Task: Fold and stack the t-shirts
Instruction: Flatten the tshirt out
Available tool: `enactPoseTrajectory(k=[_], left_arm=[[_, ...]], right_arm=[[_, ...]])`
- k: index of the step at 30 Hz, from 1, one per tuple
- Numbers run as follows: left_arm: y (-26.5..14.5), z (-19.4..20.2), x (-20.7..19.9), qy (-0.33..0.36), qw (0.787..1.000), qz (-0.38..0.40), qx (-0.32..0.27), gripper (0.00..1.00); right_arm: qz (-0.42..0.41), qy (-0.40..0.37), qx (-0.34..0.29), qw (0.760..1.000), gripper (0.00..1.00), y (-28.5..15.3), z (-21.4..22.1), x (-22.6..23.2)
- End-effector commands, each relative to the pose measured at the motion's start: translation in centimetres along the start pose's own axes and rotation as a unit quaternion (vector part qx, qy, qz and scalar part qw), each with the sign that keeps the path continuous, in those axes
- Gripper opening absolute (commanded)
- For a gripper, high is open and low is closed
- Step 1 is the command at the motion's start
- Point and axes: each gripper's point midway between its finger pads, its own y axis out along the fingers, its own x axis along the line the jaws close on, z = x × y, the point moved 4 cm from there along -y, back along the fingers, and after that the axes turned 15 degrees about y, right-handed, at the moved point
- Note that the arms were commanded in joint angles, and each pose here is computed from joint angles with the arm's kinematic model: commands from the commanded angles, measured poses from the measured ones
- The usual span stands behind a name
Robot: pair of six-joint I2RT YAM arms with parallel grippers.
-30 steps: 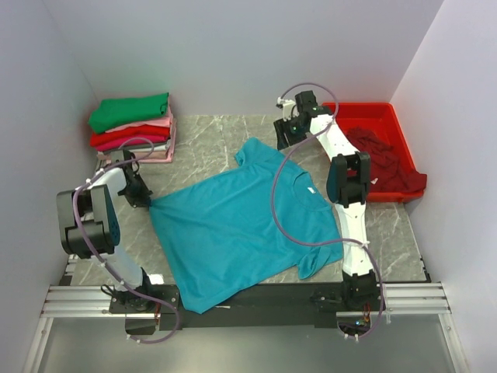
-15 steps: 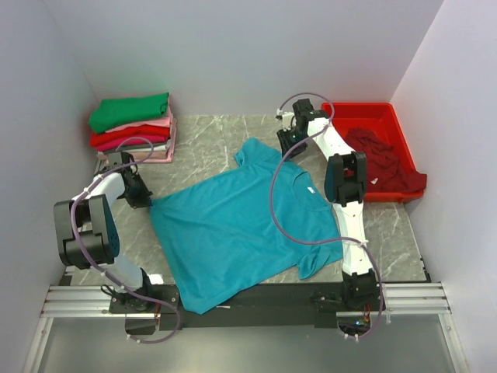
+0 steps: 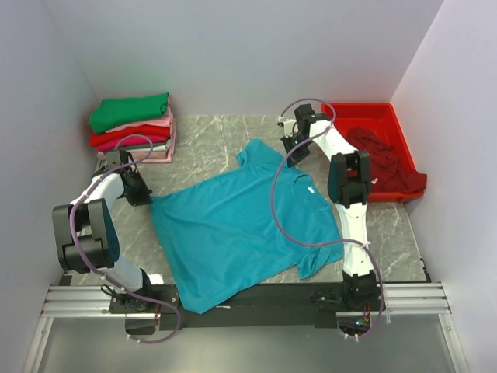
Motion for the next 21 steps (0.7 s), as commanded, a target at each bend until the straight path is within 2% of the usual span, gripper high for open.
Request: enactPoseTrajectory(k=[1, 2, 3, 6, 8, 9, 11, 12, 14, 21], left_arm=[[-1.0, -1.0, -0.4, 0.013, 0.999, 0.006, -0.030, 0.00], [-1.0, -1.0, -0.4, 0.012, 0.999, 0.007, -0.029, 0.00], [-1.0, -0.9, -0.4, 0.012, 1.000, 0.007, -0.027, 0.00], [-1.1, -0.9, -0.5, 0.013, 1.000, 0.009, -0.026, 0.01], [-1.1, -0.9, -0.6, 0.014, 0.999, 0.012, -0.026, 0.01], [-1.1, -0.9, -0.7, 0.014, 0.999, 0.017, -0.026, 0.01], [-1.1, -0.8, -0.8, 0.015, 0.999, 0.020, -0.024, 0.00], [-1.1, -0.8, -0.9, 0.016, 0.999, 0.024, -0.024, 0.01], [-1.0, -0.8, -1.0, 0.017, 0.999, 0.025, -0.023, 0.00], [-0.8, -0.5, -1.4, 0.021, 0.999, 0.032, -0.016, 0.00]], right_arm=[[0.026, 0.002, 0.025, 0.999, 0.00, -2.2, 2.9, -1.1], [0.037, -0.004, 0.012, 0.999, 0.00, -3.4, 3.0, -1.2], [0.040, -0.006, 0.040, 0.998, 0.00, -2.8, 5.1, -1.6], [0.042, -0.020, 0.067, 0.997, 0.00, -3.5, 7.7, -1.6], [0.038, -0.024, 0.064, 0.997, 0.00, -4.3, 8.2, -1.6], [0.039, -0.022, 0.060, 0.997, 0.10, -4.6, 8.2, -1.7], [0.035, -0.024, 0.040, 0.998, 0.23, -5.5, 7.3, -1.5], [0.034, -0.025, 0.020, 0.999, 0.35, -6.3, 6.1, -1.3], [0.018, -0.029, -0.011, 0.999, 0.43, -7.2, 3.6, -0.5], [-0.054, -0.017, -0.063, 0.996, 0.52, -6.0, -2.8, 2.5]])
